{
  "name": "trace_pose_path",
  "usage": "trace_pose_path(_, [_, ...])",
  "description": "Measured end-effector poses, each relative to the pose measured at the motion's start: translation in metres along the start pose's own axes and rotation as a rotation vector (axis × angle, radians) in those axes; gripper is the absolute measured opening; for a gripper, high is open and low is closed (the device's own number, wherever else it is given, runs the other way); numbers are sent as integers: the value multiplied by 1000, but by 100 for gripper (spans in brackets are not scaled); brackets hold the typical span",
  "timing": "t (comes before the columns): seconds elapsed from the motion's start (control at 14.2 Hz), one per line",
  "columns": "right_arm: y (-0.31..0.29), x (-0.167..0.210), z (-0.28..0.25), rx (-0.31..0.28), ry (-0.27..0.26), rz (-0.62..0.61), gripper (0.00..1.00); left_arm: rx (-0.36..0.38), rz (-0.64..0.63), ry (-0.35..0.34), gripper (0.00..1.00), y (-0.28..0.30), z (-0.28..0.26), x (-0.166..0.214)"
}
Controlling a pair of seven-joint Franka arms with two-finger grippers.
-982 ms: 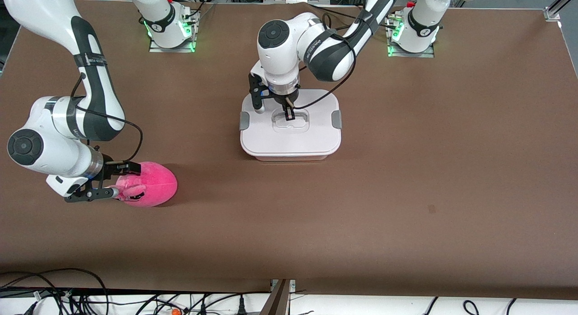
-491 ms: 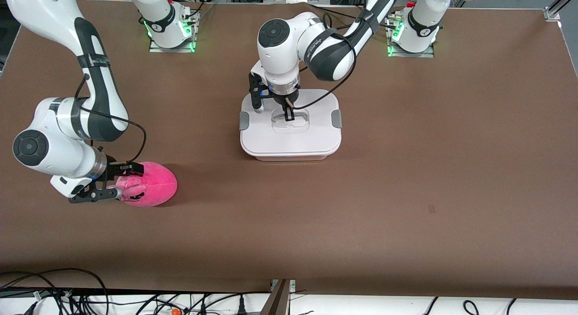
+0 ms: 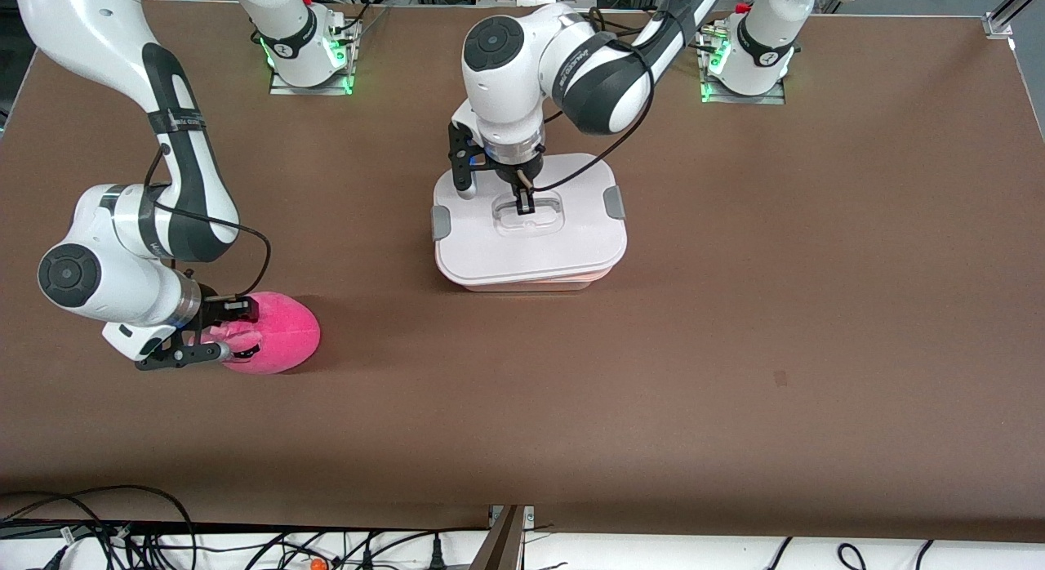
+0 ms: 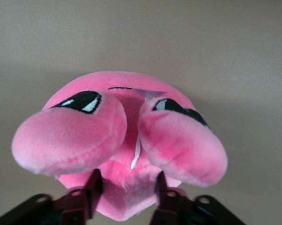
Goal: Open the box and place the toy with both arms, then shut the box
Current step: 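Lift the lid off with the left gripper while the right gripper lifts the toy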
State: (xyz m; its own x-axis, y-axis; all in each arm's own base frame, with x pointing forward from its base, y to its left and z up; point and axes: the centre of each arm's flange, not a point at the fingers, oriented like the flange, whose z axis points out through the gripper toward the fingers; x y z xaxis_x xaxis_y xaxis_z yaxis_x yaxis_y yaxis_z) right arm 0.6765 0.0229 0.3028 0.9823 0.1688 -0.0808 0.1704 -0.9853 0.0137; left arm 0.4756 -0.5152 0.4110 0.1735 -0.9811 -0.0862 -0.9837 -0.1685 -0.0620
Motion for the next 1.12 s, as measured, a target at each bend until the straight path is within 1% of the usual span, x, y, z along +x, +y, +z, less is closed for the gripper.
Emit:
trace_pose_path(0.07, [0,0,0,0,0,-1,47,-7,-6,-7,7,-14,-14,-13])
trace_pose_path(0.14, [0,0,0,0,0,-2,42,-22,-17,-4,7,-33,-27,-31])
trace_pose_path(0.21, [0,0,0,0,0,-4,35,-38,-27,11,7,-55,-41,-54])
trace_pose_path(0.28, [0,0,0,0,1,-10,21,-50,-36,25,7,-79,-54,-82])
trace_pose_path(0.35, [0,0,-1,0,2,-16,12,-61,-45,26,7,-104,-63,-114])
trace_pose_path(0.42, [0,1,-2,-1,4,-20,8,-77,-48,21,7,-129,-70,-148])
trace_pose_path(0.63, [-5,3,-6,-2,12,-50,8,-117,6,9,7,-197,-90,-258])
trace_pose_path(0.77, [-13,6,-13,-2,11,-96,8,-132,30,14,7,-230,-90,-328])
trace_pose_path(0.84, [-16,7,-20,1,0,-127,8,-142,33,16,7,-243,-87,-359])
trace_pose_path(0.91, [-21,8,-30,7,-23,-170,7,-152,34,17,7,-252,-83,-387])
trace_pose_path(1.12, [-46,6,-74,43,-102,-363,7,-178,37,22,7,-267,-75,-448])
